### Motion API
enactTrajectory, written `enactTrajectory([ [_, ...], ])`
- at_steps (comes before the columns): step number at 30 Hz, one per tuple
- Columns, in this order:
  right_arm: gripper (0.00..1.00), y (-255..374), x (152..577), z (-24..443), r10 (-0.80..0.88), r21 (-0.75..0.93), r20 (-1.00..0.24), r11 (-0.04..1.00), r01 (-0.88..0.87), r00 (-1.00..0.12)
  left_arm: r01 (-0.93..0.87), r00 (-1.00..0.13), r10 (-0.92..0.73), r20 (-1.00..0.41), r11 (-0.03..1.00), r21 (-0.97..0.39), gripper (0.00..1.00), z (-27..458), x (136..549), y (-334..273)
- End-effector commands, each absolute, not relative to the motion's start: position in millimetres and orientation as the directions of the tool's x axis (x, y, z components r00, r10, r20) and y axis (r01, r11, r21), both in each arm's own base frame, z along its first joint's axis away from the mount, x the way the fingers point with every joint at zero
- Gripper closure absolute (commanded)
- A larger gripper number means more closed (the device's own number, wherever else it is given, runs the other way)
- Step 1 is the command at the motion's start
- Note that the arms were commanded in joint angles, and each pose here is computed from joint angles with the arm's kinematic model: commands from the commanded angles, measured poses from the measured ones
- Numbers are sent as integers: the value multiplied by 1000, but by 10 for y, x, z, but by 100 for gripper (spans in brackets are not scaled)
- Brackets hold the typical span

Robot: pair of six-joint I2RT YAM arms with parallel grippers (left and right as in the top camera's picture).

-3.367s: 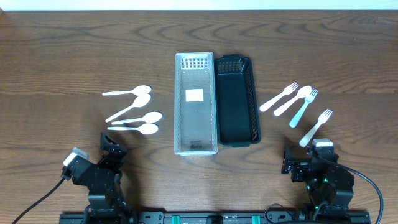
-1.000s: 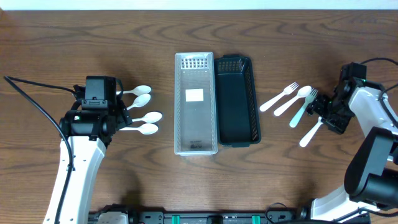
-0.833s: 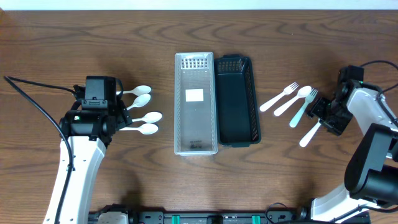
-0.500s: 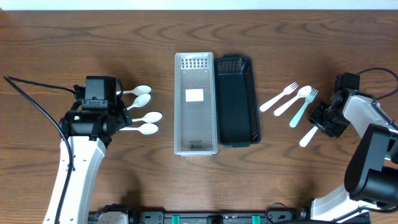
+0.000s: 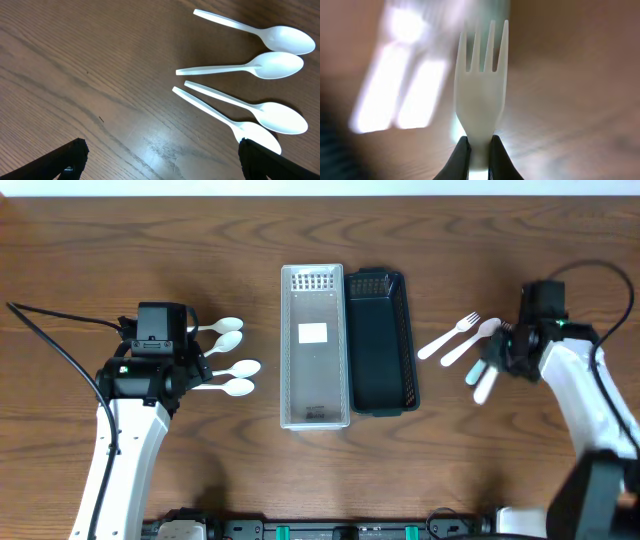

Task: Pack container
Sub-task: 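Carry the fork with the right gripper and drop it in the black tray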

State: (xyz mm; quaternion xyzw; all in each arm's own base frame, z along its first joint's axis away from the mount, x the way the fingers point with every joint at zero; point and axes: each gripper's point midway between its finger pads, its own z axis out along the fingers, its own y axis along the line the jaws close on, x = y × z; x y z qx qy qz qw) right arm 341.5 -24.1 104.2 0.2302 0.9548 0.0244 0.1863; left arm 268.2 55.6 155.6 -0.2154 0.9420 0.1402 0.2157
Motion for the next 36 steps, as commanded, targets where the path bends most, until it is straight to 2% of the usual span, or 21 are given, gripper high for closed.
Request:
enactTrajectory([
  [1, 99, 277, 3613, 1783, 317, 238, -510, 945, 223, -800, -469, -811, -343, -474, 866, 175, 2, 1596, 2705, 577],
  [4, 99, 755, 3652, 2005, 236, 296, -569, 952, 72, -788, -469, -811, -343, -474, 866, 175, 2, 1596, 2705, 577],
  [7, 99, 1259, 3621, 1965, 162, 338, -560, 940, -46, -812, -469, -811, -343, -474, 866, 175, 2, 1596, 2705, 577],
  [11, 99, 1610, 3595, 1651, 100, 302, -513, 951, -70, -852, -469, -811, -343, -474, 866, 175, 2, 1596, 2705, 577],
  [16, 99, 1773, 3647, 1017, 53, 200, -429, 979, -38, -902, -469, -811, -343, -474, 866, 175, 2, 1596, 2705, 577],
  [17, 88, 1793, 3656, 932, 47, 194, -417, 980, -39, -908, -469, -811, -343, -474, 866, 175, 2, 1596, 2705, 577],
  [18, 73, 1815, 3657, 879, 43, 196, -404, 980, -40, -914, -469, -811, -343, -474, 866, 175, 2, 1596, 2705, 577],
  [19, 63, 1837, 3656, 882, 42, 208, -397, 977, -45, -917, -469, -811, -343, -474, 866, 175, 2, 1596, 2705, 577],
  [21, 54, 1845, 3692, 1013, 40, 229, -407, 972, -59, -912, -469, -811, -343, -474, 866, 175, 2, 1596, 2705, 577],
  [23, 42, 1781, 3765, 1231, 41, 223, -444, 972, -66, -895, -469, -811, -343, -474, 866, 175, 2, 1596, 2705, 577],
  [28, 31, 1118, 3958, 1706, 141, 125, -560, 989, 85, -817, -469, -811, -343, -474, 866, 175, 2, 1596, 2705, 577],
  [31, 32, 555, 3951, 1692, 228, 60, -550, 970, 235, -804, -469, -811, -343, -474, 866, 175, 2, 1596, 2705, 577],
  [36, 40, -188, 3772, 1284, 410, 4, -423, 892, 451, -808, -469, -811, -343, -474, 866, 175, 2, 1596, 2705, 577],
])
